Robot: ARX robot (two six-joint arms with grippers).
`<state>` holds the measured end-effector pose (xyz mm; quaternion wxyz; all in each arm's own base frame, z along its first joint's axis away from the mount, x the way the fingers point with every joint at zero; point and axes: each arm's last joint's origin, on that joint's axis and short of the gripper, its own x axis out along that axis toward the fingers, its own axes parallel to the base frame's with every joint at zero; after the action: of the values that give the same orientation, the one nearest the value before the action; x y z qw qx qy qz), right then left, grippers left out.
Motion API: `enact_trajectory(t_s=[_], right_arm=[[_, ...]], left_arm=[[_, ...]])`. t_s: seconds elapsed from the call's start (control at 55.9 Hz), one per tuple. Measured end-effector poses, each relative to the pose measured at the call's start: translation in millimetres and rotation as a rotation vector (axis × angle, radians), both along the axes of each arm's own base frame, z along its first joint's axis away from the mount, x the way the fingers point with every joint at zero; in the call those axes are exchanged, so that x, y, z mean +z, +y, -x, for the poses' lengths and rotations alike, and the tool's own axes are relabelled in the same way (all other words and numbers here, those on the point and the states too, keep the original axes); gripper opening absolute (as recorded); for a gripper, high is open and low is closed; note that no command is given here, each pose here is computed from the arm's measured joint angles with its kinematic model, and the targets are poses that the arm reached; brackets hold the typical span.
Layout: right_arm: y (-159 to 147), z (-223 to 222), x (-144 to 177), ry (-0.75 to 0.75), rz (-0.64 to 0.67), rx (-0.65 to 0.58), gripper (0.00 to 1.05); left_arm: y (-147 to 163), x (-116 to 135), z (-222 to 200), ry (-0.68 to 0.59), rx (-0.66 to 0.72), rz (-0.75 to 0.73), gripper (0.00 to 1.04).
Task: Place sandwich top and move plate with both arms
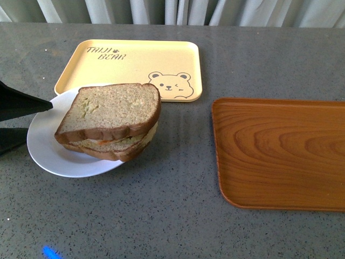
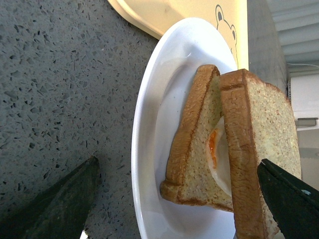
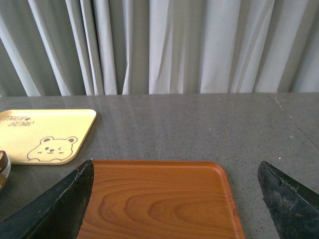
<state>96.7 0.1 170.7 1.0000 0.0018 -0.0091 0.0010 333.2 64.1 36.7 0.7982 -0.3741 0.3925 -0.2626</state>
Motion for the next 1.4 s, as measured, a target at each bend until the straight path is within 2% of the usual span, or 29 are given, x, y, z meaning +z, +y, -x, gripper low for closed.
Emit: enact_trajectory(t_s=[0.072, 0.215, 0.286, 0.429, 0.554, 0.626, 1.127, 1.395], right_arm=[[0, 0, 0, 0.0, 0.0, 0.0, 0.96], [0, 0, 0, 0.0, 0.0, 0.0, 0.96], [0, 0, 0, 0.0, 0.0, 0.0, 0.96], [0, 0, 0, 0.0, 0.0, 0.0, 0.96], [0, 0, 0, 0.0, 0.0, 0.0, 0.96], [0, 0, 0, 0.0, 0.0, 0.0, 0.96], [0, 0, 0, 0.0, 0.0, 0.0, 0.96], [0, 0, 0, 0.0, 0.0, 0.0, 0.96]], left_arm=[[-1, -1, 0, 0.008, 0.001, -0.003, 0.89], [-2, -2, 0, 0.019, -0.003, -0.006, 0.85], [-2, -2, -1, 0.021, -0.006, -0.007, 0.75], [-2, -1, -2, 0.019, -0.01, -0.011, 0.45], [-2, -1, -3, 0.018, -0.01, -0.012, 0.14], [-2, -1, -3, 0.021, -0.014, 0.0, 0.02], [-3, 1, -5, 0.015, 0.029, 0.067, 0.02], [-2, 19, 1, 0.016, 0.08, 0.103, 0.02]])
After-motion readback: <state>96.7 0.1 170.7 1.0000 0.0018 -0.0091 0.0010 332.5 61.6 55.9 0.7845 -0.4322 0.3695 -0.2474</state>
